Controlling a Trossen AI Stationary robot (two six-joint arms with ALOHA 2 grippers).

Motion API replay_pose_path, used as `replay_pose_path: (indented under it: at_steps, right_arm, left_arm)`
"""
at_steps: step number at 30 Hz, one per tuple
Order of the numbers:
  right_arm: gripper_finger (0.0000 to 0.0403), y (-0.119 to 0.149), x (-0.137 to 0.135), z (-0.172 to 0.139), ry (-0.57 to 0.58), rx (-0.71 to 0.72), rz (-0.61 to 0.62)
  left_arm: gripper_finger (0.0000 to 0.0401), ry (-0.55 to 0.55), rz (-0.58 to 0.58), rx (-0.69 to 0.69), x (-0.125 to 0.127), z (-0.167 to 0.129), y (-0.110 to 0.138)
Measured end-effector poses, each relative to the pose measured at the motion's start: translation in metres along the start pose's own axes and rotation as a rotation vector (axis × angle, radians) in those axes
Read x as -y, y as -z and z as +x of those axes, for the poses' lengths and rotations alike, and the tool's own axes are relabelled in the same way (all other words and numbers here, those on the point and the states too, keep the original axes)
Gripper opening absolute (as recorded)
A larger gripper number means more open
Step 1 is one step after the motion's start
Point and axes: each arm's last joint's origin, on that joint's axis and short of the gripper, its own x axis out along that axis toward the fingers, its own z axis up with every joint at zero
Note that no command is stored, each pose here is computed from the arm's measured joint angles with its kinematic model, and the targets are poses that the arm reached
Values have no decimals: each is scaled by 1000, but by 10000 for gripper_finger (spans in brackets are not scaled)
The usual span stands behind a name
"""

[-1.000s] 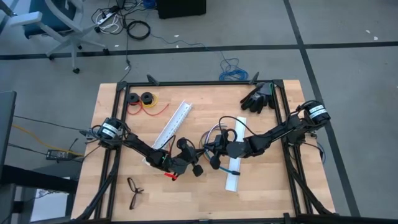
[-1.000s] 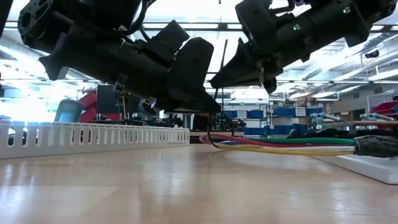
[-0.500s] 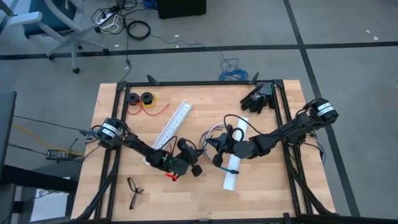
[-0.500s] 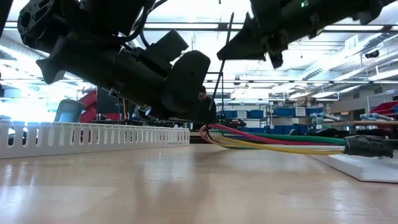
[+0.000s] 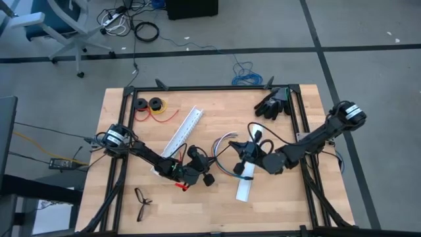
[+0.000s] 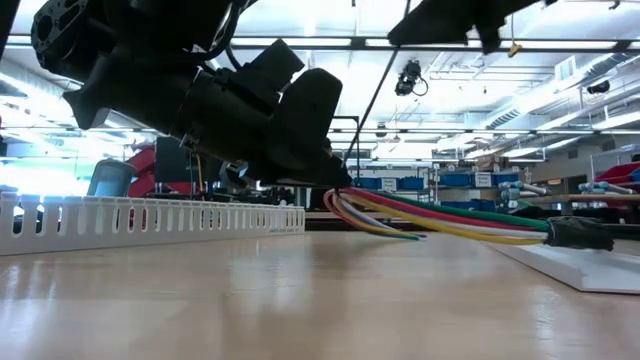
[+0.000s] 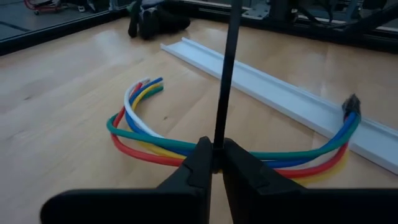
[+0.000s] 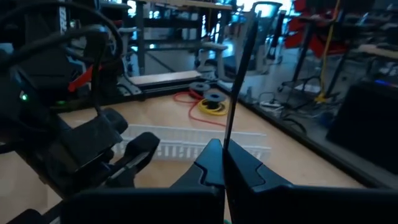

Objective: Ziptie cables
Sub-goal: Wrap the cable wires together using the black zip tie, then put the zip-tied cables into the white cable duct

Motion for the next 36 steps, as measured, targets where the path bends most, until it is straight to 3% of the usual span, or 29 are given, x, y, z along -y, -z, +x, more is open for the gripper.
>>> replay_pose_path:
  at_steps: [8,16,22,30,36]
  right_arm:
    - [0,-2,0,-7,23,3,0]
    - [6,14,8,9,-141,-174,124]
    - [50,21,12,16,-230,-274,161]
    - [117,27,16,20,-243,-333,125]
    - [134,33,20,20,-225,-379,56]
  left_arm:
    - [37,-3,12,-15,-2,1,2]
    - [38,8,13,-15,-2,1,4]
    - [41,41,27,-29,-1,1,4]
    - [109,148,36,-70,2,2,4]
    - [159,200,120,-58,5,-3,-5]
